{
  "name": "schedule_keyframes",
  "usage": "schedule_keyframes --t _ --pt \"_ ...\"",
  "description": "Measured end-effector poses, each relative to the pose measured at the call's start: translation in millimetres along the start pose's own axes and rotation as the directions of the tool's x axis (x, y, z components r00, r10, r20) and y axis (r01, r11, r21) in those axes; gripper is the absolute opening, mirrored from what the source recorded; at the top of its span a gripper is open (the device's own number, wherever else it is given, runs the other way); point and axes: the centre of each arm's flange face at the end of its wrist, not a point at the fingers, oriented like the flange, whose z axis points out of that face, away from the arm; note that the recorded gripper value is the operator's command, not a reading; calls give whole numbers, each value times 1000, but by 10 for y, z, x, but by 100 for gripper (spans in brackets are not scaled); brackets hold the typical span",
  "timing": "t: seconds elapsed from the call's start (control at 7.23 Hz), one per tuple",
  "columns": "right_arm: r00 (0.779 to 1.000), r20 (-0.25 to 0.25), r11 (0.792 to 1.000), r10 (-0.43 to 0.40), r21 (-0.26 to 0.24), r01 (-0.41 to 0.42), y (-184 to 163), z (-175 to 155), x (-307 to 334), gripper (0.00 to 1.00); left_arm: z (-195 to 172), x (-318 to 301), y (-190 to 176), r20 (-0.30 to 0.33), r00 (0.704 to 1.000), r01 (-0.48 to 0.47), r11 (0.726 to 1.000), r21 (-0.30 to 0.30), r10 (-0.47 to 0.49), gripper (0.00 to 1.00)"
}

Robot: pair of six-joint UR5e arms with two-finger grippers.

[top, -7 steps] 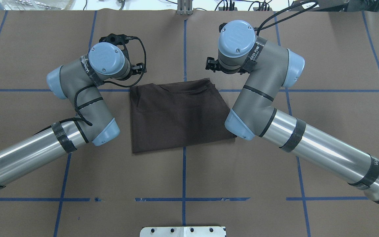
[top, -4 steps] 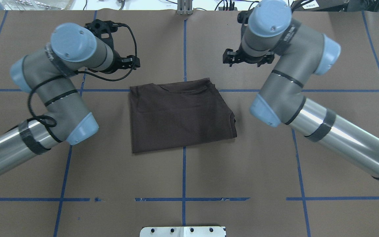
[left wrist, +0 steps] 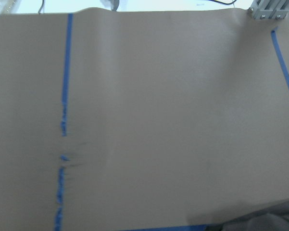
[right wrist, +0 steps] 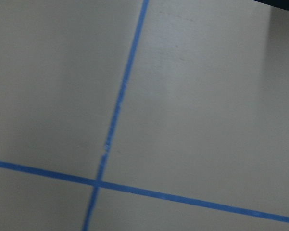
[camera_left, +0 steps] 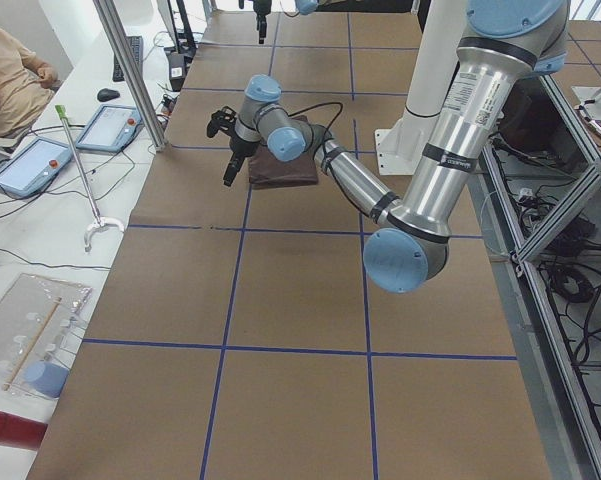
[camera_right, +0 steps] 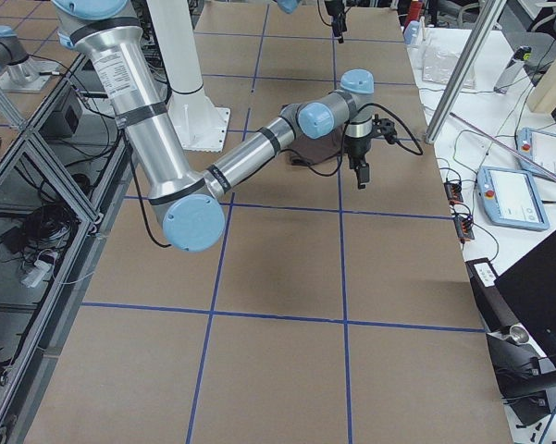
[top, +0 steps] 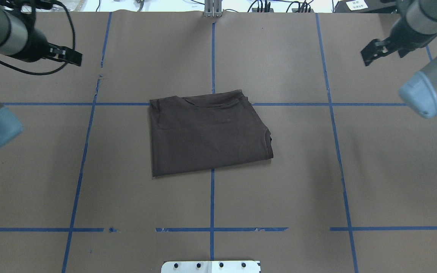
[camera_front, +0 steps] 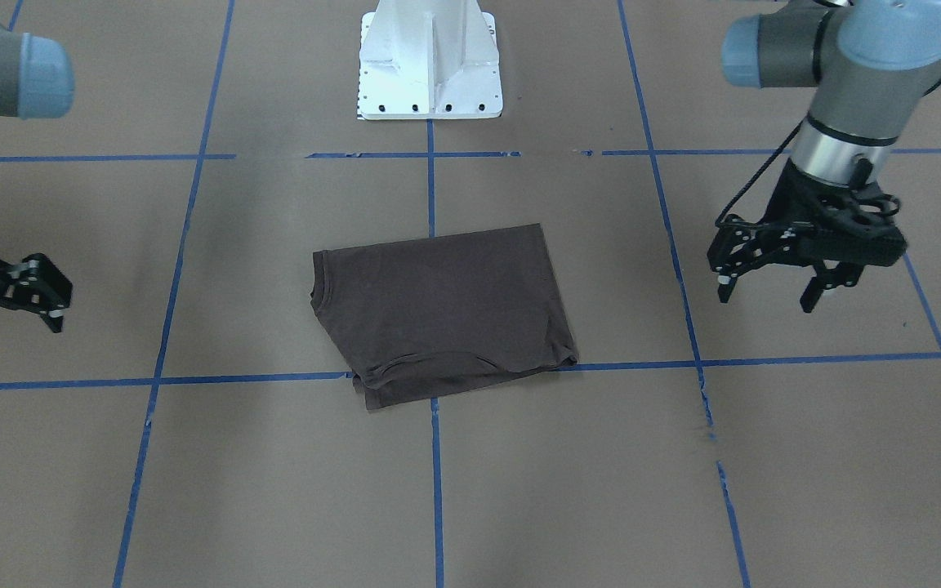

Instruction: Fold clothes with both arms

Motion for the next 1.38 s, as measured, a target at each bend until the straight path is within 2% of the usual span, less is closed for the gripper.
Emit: schedule_keyframes --t 0.14,0.28,0.41,0.55,0.83,1.11,1.38 --pt "999 23 999 -22 -31 23 263 -29 710 100 -175 -515 -12 19 997 -69 998 -5 69 100" --pt "999 42 998 11 -63 -9 631 2 1386 100 -354 -1046 41 19 994 -107 994 -20 107 100" --pt "996 44 993 72 -98 -67 994 92 1856 100 -462 -1501 232 -8 996 -88 995 -51 88 100" --pt "992 47 987 115 -120 -108 1242 152 2104 100 -469 -1909 513 -25 999 -37 995 -94 35 100" --pt "988 64 981 138 -147 -128 1628 212 2356 100 -539 -2716 886 21 995 102 987 -127 -100 100" --pt "985 78 975 153 -174 -137 1941 276 2454 100 -455 -3273 1396 56 977 214 959 -186 -207 100" --pt "978 76 962 193 -208 -174 2091 406 2544 100 -224 -3540 1959 -11 965 246 925 -291 -260 100"
